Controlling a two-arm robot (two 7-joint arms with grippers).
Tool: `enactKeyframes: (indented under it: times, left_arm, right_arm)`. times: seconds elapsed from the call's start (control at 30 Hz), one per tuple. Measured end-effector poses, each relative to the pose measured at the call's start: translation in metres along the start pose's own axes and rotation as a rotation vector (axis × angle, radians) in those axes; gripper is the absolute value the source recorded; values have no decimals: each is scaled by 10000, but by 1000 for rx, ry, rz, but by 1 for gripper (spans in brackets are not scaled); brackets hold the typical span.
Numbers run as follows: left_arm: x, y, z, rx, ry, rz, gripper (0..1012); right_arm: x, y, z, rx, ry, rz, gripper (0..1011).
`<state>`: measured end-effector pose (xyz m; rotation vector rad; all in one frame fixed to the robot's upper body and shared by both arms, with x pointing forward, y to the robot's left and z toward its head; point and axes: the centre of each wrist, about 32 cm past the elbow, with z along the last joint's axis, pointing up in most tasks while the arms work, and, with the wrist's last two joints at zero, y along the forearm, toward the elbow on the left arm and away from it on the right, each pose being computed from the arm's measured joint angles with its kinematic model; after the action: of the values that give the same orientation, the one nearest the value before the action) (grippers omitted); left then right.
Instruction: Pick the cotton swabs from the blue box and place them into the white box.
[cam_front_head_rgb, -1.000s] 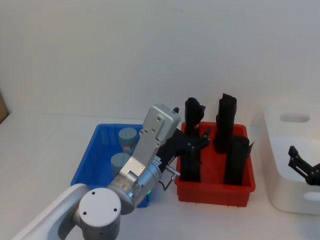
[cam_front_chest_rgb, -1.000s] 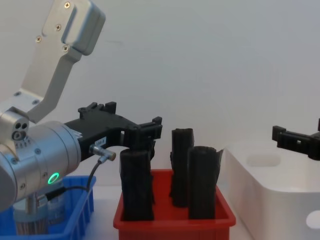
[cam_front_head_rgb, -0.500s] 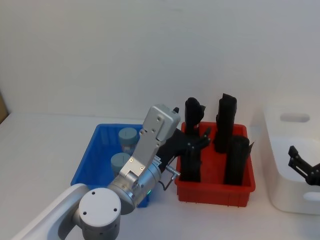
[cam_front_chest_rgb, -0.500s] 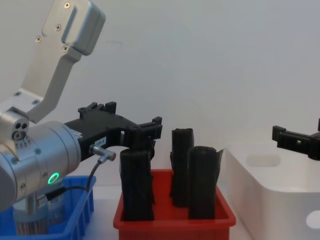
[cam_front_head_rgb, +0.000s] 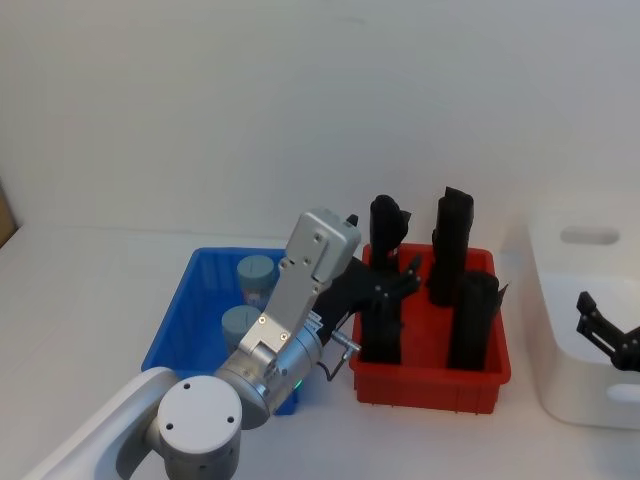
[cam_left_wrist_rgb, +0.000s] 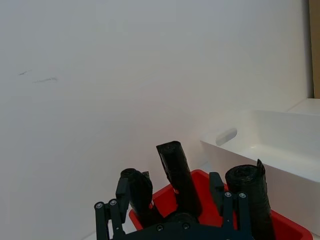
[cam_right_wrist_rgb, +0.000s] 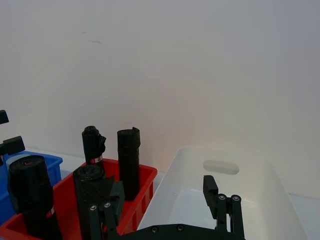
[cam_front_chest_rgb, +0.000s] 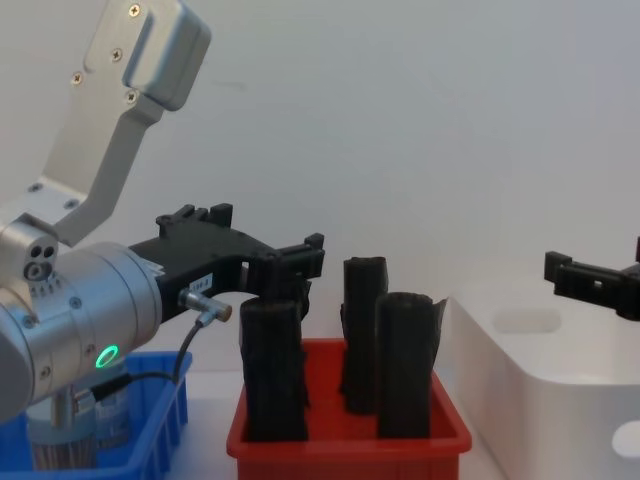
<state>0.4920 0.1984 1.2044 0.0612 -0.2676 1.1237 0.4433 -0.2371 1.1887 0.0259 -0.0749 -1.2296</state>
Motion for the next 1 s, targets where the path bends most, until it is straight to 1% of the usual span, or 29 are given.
enactKeyframes:
  times: [1.0]
  left_arm:
    - [0, 0, 0, 0, 0, 0, 1004]
  right_arm:
    - [0, 0, 0, 0, 0, 0, 1001]
